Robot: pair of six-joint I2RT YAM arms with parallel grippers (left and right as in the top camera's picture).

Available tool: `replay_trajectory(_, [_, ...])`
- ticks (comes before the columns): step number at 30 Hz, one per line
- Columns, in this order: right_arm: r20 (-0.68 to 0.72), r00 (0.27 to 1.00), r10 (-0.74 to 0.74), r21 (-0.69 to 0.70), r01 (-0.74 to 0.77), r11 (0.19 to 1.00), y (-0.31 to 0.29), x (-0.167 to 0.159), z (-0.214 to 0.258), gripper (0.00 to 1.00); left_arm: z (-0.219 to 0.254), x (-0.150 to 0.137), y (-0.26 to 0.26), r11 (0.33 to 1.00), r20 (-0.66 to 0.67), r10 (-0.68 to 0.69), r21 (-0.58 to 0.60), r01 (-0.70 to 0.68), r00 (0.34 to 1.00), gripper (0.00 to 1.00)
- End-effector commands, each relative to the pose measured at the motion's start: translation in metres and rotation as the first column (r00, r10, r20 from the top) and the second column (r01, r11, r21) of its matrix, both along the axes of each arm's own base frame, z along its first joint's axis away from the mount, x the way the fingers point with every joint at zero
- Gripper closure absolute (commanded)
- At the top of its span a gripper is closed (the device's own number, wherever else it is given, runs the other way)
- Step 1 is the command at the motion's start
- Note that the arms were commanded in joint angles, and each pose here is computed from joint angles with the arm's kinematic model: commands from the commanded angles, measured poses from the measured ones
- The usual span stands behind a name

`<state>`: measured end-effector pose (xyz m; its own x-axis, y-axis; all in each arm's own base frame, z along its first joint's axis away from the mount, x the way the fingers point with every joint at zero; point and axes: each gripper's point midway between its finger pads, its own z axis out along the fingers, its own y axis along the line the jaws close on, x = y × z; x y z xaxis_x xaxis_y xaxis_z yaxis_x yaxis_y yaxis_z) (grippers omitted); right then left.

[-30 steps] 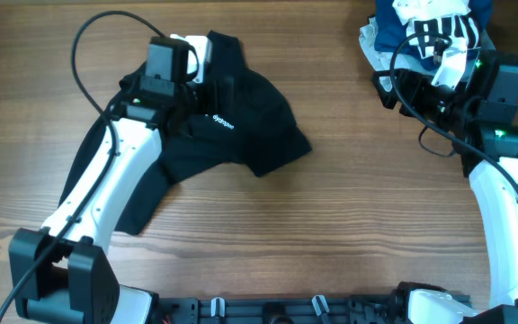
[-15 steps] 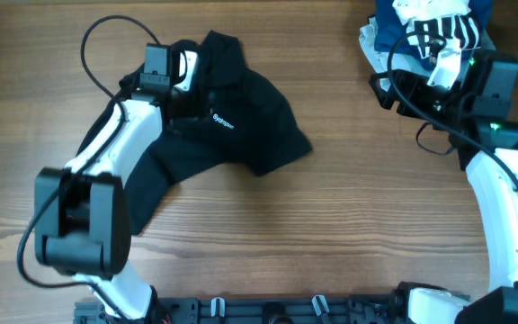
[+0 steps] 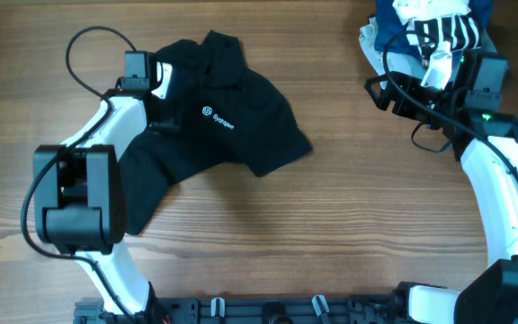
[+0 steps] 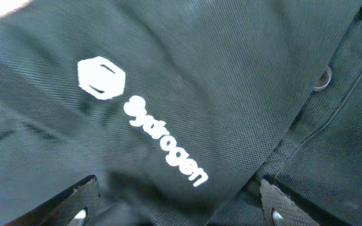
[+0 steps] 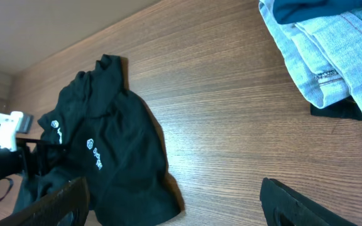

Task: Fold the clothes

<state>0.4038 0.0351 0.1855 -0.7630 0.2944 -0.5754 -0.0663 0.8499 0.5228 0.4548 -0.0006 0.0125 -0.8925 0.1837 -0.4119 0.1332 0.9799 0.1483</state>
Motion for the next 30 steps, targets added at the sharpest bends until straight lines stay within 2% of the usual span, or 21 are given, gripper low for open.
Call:
replay_trajectory(1, [-0.003, 1.0, 0.023, 0.006, -0.023, 1.0, 0.0031, 0.0016, -0.0028, 0.12, -0.013, -0.0016, 0.0015, 0.999, -0.027, -0.031, 0.025, 0.032, 0.999, 0.23])
replay_trajectory(5, [-0.003, 1.0, 0.023, 0.007, -0.023, 1.0, 0.0031, 0.0016, -0.0028, 0.12, -0.0177, -0.0019, 0.002, 0.998, -0.036, -0.045, 0.032, 0.047, 0.998, 0.33])
replay_trajectory(7, [-0.003, 1.0, 0.023, 0.007, -0.023, 1.0, 0.0031, 0.0016, -0.0028, 0.12, -0.0181, -0.0019, 0.002, 0.998, -0.037, -0.057, 0.038, 0.058, 0.998, 0.43])
replay_trajectory(10, [-0.004, 1.0, 0.023, 0.007, -0.023, 1.0, 0.0032, 0.0015, -0.0029, 0.12, -0.0168, 0.0008, 0.0021, 0.998, -0.025, -0.056, 0.039, 0.057, 0.998, 0.65])
replay_trajectory(12, [-0.004, 1.0, 0.023, 0.007, -0.023, 1.0, 0.0032, 0.0014, -0.003, 0.13, -0.0158, 0.0029, 0.0025, 0.998, -0.016, -0.054, 0.042, 0.055, 0.998, 0.72])
replay_trajectory(15, [-0.008, 1.0, 0.023, 0.007, -0.023, 1.0, 0.0032, 0.0009, -0.0036, 0.13, -0.014, 0.0058, 0.0024, 0.998, -0.002, -0.053, 0.041, 0.053, 0.999, 0.69])
replay_trajectory(19, [-0.009, 1.0, 0.021, 0.005, -0.021, 1.0, 0.0027, 0.0012, -0.0042, 0.13, -0.0133, 0.0072, 0.0023, 0.998, 0.005, -0.051, 0.04, 0.051, 0.999, 0.39])
replay_trajectory(21, [-0.01, 1.0, 0.019, 0.002, -0.019, 1.0, 0.0022, 0.0012, -0.0046, 0.13, -0.0132, 0.0073, 0.0023, 0.998, 0.005, -0.051, 0.04, 0.051, 0.999, 0.3])
replay_trajectory(24, [-0.011, 1.0, 0.018, 0.003, -0.018, 1.0, 0.0023, 0.0011, -0.0048, 0.13, -0.0133, 0.0072, 0.0023, 0.998, 0.004, -0.051, 0.04, 0.051, 0.999, 0.31])
replay_trajectory(28, [-0.01, 1.0, 0.019, 0.001, -0.019, 1.0, 0.0021, 0.0013, -0.0046, 0.13, -0.0153, 0.003, 0.0024, 0.998, -0.015, -0.05, 0.039, 0.051, 0.999, 0.5])
replay_trajectory(30, [-0.011, 1.0, 0.019, 0.002, -0.019, 1.0, 0.0022, 0.0011, -0.0049, 0.13, -0.0163, 0.0011, 0.0029, 1.0, -0.018, -0.01, 0.02, 0.01, 1.0, 0.51])
